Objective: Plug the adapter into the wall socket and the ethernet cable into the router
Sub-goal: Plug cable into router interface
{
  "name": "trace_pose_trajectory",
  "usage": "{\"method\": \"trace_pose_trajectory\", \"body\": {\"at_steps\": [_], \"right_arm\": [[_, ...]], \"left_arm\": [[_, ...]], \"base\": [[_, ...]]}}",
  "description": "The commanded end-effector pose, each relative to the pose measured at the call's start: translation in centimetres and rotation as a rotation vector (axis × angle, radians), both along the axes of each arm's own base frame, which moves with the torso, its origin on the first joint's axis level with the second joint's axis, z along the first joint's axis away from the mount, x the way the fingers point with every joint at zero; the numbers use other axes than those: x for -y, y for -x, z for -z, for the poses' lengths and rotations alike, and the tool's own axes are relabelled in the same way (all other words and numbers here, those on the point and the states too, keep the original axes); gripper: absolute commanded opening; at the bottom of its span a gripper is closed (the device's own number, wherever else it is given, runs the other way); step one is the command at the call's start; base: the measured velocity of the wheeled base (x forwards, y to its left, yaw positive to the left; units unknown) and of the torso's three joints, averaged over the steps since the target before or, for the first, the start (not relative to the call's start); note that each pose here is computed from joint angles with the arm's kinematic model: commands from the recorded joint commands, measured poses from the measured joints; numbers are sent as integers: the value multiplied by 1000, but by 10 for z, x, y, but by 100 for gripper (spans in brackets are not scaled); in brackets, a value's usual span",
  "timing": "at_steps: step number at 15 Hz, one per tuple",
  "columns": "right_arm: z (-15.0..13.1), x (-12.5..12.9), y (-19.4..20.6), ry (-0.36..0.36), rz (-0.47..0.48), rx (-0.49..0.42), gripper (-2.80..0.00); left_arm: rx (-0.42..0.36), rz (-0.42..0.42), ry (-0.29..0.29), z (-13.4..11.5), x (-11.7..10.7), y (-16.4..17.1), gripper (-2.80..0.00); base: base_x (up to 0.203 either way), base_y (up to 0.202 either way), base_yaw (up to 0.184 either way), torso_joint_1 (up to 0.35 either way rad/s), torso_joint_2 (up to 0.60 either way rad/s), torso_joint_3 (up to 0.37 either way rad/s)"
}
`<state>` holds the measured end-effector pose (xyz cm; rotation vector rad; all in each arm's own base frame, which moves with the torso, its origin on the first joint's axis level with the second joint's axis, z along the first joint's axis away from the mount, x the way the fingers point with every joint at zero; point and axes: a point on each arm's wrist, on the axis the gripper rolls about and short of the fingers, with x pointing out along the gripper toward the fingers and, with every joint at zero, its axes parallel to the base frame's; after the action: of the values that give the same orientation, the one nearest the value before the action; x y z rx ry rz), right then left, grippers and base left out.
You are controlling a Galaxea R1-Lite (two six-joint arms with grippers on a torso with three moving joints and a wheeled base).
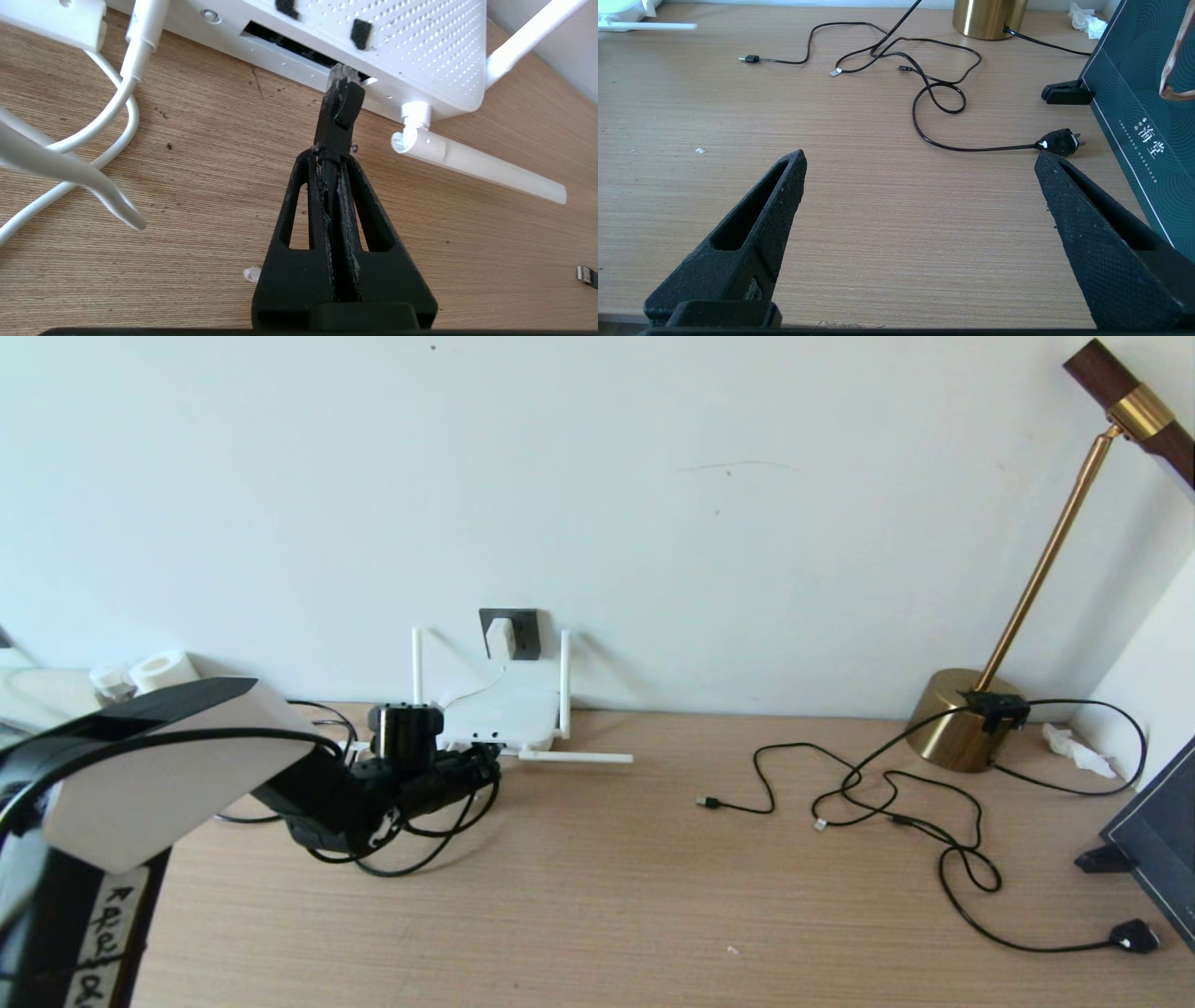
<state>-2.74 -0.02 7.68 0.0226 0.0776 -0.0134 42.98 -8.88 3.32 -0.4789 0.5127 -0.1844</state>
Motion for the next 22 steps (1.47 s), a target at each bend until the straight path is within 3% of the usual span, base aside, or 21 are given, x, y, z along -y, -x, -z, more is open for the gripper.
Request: {"method": "trace_pose_trajectory", "body": {"at_steps": [1,14,19,22], "right_arm": [[0,0,0,0,0,-2,0],[0,0,0,0,0,-2,0],[0,0,0,0,0,-2,0],[0,0,0,0,0,-2,0]], "left_arm": [[6,-3,4,2,0,-3,-280],[6,-2,4,-2,0,1,-280],[2,24,4,-14,7,21,-280],[-28,20,1,-6,5,28,-280]], "base": [[0,0,0,0,0,0],[0,0,0,0,0,0],[0,0,0,0,0,0],[0,0,0,0,0,0]]}}
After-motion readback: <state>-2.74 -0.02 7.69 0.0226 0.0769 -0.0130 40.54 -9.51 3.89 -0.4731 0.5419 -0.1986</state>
